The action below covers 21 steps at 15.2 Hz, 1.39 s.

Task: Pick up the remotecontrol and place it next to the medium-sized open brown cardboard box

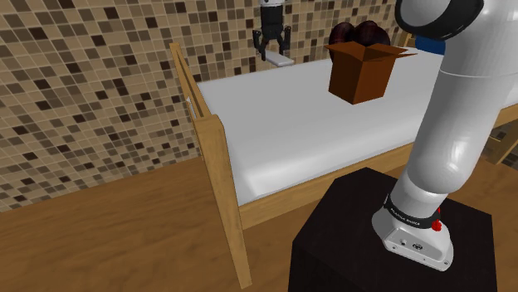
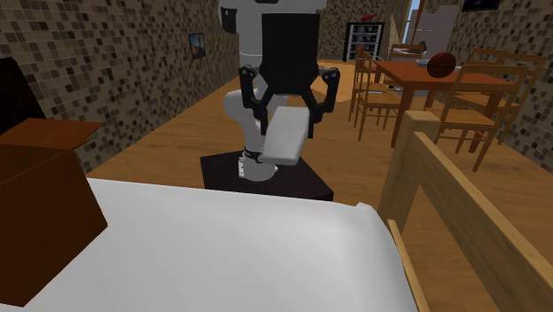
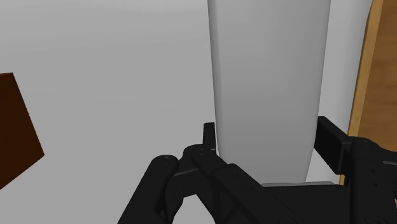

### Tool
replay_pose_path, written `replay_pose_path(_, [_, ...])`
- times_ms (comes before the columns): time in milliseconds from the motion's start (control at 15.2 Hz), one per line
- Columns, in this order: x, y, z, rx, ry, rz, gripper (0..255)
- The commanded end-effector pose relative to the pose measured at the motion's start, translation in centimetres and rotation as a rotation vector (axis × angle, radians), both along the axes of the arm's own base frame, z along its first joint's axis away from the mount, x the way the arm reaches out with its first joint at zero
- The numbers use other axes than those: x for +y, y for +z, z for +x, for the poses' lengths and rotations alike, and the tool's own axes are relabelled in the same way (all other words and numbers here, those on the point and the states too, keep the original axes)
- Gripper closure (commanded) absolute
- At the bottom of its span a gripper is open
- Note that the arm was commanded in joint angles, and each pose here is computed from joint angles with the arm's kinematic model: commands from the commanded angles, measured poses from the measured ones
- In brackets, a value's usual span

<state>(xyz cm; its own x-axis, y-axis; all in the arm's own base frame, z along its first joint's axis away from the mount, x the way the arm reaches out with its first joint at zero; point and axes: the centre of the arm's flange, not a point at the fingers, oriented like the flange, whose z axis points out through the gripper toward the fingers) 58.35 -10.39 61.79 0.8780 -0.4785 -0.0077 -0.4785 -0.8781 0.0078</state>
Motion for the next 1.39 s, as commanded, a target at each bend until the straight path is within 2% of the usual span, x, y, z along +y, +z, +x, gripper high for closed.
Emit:
replay_pose_path(0, [0.0, 1.0, 0.0, 0.000, 0.000, 0.000, 255])
replay_pose_path(330, [0.0, 3.5, 0.0, 0.000, 0.000, 0.000, 255])
replay_pose_path(1320, [-13.8, 3.6, -14.2, 0.000, 0.000, 0.000, 255])
